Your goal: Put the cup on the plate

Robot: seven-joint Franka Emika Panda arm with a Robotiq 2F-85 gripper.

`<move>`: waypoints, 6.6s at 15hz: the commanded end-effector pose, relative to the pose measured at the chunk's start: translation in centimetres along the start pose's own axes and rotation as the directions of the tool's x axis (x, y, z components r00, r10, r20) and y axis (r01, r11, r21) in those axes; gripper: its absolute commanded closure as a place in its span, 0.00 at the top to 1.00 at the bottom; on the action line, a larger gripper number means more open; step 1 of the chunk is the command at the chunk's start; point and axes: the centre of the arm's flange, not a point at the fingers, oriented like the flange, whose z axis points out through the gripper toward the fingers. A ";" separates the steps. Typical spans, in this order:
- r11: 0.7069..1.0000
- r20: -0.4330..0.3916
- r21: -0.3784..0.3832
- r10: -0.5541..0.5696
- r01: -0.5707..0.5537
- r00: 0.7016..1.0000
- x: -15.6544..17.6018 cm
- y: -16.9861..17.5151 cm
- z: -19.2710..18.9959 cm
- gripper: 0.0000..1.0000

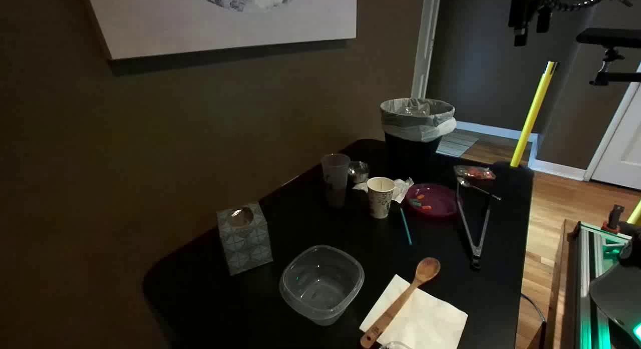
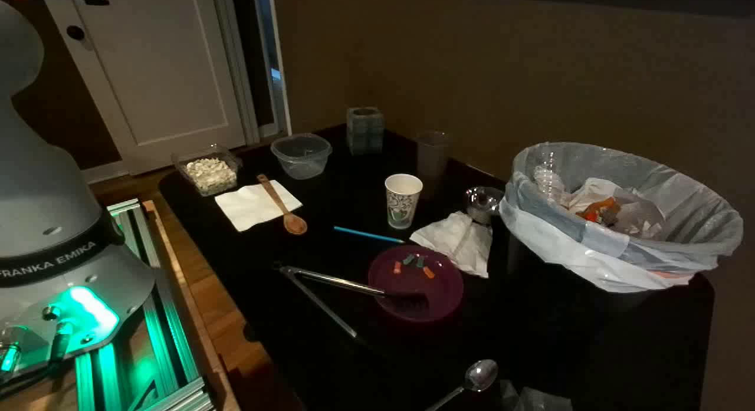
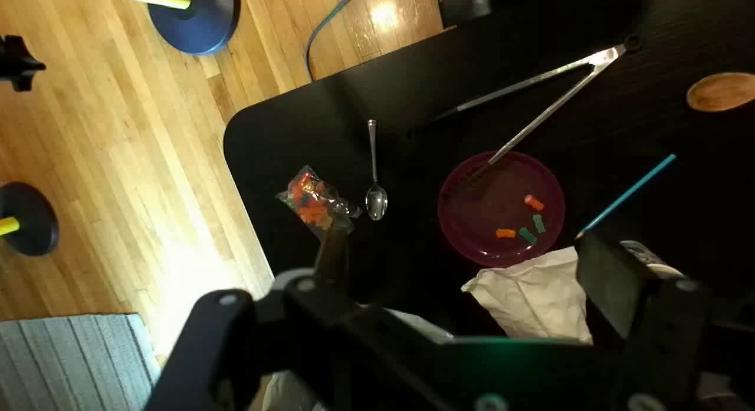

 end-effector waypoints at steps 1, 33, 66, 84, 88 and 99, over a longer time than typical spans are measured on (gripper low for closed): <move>1.000 0.000 0.000 0.000 0.000 1.000 0.0 0.0 0.0 1.00; 0.911 0.054 0.301 0.280 -0.283 0.959 15.0 -14.1 7.1 1.00; 0.884 0.155 0.323 0.302 -0.337 0.941 18.5 -23.6 31.1 1.00; 0.740 0.242 0.278 0.563 -0.613 0.790 21.3 -23.7 35.2 0.31; 0.744 0.227 0.286 0.559 -0.603 0.798 21.8 -24.2 34.9 0.01; 0.767 0.180 0.346 0.511 -0.540 0.840 18.3 -23.7 31.6 0.01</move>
